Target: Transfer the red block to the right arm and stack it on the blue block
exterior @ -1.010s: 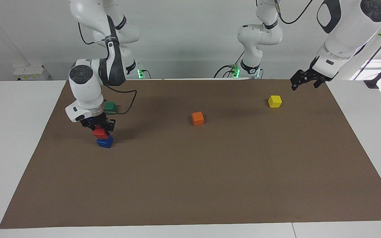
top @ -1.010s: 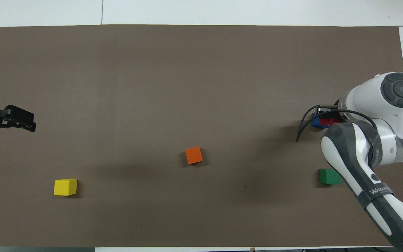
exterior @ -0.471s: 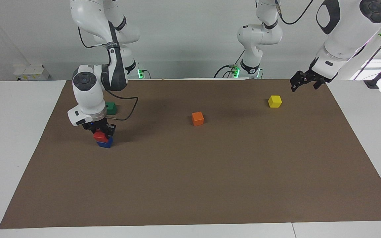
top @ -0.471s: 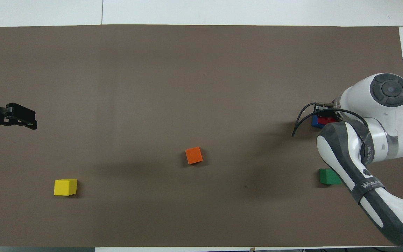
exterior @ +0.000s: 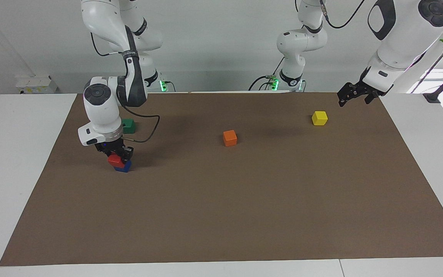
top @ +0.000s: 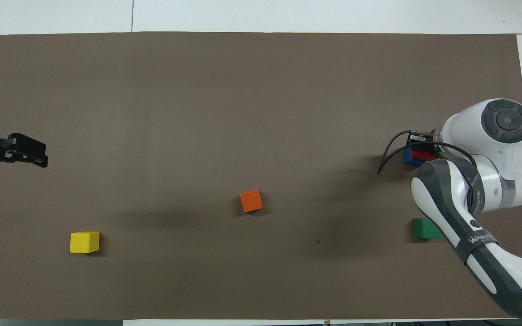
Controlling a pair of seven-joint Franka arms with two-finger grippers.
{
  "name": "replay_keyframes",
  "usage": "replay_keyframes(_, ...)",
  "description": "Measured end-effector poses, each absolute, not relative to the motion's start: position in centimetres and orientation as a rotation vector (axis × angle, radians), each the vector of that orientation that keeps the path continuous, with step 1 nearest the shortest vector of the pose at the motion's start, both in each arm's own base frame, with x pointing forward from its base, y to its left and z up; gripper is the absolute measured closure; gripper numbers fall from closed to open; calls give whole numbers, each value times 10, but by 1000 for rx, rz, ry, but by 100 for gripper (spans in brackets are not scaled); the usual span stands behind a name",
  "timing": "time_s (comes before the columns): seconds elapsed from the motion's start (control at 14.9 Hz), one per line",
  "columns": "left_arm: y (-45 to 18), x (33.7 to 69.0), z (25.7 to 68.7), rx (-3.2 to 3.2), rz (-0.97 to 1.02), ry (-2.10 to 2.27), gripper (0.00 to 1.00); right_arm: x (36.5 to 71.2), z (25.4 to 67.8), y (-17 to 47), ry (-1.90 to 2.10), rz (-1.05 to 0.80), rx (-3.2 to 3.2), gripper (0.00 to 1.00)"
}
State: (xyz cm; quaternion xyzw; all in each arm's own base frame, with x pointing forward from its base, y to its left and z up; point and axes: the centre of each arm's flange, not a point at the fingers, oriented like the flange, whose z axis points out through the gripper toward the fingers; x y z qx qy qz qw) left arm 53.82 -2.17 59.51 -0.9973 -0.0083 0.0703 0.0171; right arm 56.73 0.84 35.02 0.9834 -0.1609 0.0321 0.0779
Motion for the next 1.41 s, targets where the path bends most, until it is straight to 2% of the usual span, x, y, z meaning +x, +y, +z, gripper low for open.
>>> replay_keyframes(0.2, -31, 542, 596, -3104, 175, 2, 0, 565, 349, 9, -503, 145, 2954, 40)
replay_keyframes(0.34, -32, 543, 596, -3105, 165, 5, 0, 558, 338, 10, -497, 161, 2963, 26)
replay_keyframes(0.47, -32, 544, 596, -3105, 164, 5, 0, 553, 330, 11, -494, 150, 2965, 4)
replay_keyframes(0.54, -32, 545, 595, -3106, 166, 6, 0, 552, 329, 11, -494, 148, 2965, 0)
replay_keyframes(0.81, -33, 547, 592, -3106, 174, 12, 0, 552, 332, 10, -497, 127, 2959, 0)
replay_keyframes(0.94, -31, 547, 592, -3107, 175, 7, 0, 556, 348, 8, -494, 68, 2942, 0)
replay_keyframes(1.41, -28, 545, 597, -3107, 162, -3, 0, 557, 463, -6, -240, 14, 2968, 0)
